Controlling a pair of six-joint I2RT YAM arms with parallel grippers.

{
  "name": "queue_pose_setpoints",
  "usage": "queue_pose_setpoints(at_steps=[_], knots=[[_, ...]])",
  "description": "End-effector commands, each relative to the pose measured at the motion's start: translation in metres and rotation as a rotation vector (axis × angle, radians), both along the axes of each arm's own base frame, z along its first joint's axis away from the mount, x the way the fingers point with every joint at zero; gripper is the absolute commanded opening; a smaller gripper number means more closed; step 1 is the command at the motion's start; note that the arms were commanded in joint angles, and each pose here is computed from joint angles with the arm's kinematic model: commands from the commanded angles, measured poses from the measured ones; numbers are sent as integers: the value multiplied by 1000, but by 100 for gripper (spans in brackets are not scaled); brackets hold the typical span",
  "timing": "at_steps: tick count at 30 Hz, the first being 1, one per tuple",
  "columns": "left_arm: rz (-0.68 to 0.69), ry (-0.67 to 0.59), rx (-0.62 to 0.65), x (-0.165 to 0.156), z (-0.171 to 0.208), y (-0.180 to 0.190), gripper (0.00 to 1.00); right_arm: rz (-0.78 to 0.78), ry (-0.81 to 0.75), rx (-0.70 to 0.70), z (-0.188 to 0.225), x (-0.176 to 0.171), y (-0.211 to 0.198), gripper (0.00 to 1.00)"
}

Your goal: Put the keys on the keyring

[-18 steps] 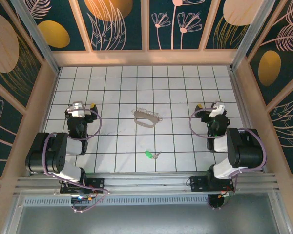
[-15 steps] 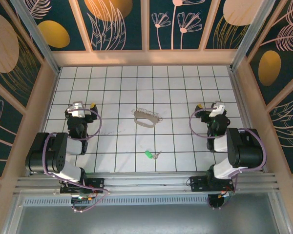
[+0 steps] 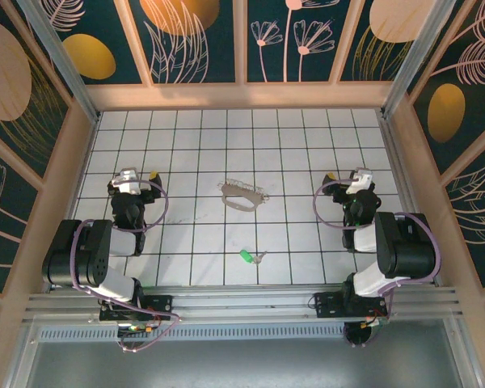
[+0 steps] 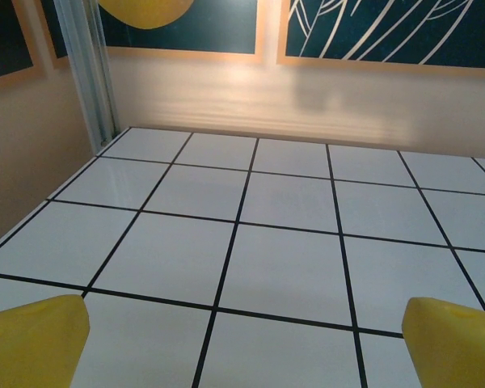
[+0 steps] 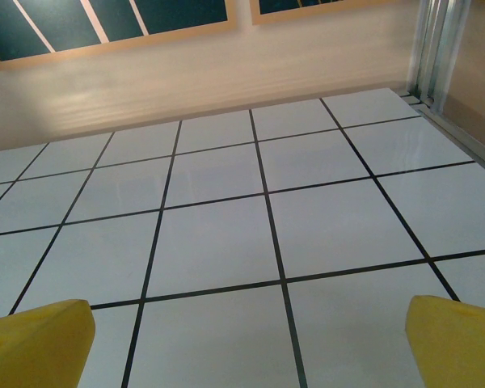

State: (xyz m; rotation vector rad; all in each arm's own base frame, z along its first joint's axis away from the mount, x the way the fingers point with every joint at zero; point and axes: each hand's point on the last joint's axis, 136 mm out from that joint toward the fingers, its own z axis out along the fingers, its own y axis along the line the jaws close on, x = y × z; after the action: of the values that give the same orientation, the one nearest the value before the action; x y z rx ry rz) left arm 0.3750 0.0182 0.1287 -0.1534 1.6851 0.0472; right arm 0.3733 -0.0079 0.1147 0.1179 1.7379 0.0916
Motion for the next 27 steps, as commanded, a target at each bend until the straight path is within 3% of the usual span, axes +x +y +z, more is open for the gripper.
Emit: queue_pose_setpoints(at_steps=[1,6,16,18,20,23,27], knots=[[-7,-14,-6,5,5,0,99,16,-19,-13,6,6,0,99],[-3,-29,-3,2,9,1,99,23,-24,-10,7,5,0,99],[2,73,-27,18,26,1,99,-23,87,21,27,22,-3,90],[-8,79,-46,22,33,-1,98,-54,91,78,36,23,-6,90],[-21,77,-82,24,40,-4,98,-165,106,198,44,24,-21,99],[-46,68,-162,28,56,-11,99,-328,162,334,46,22,-47,99],[-118,76,-257,29,69,-26,98,-208,196,371,47,28,-27,99]])
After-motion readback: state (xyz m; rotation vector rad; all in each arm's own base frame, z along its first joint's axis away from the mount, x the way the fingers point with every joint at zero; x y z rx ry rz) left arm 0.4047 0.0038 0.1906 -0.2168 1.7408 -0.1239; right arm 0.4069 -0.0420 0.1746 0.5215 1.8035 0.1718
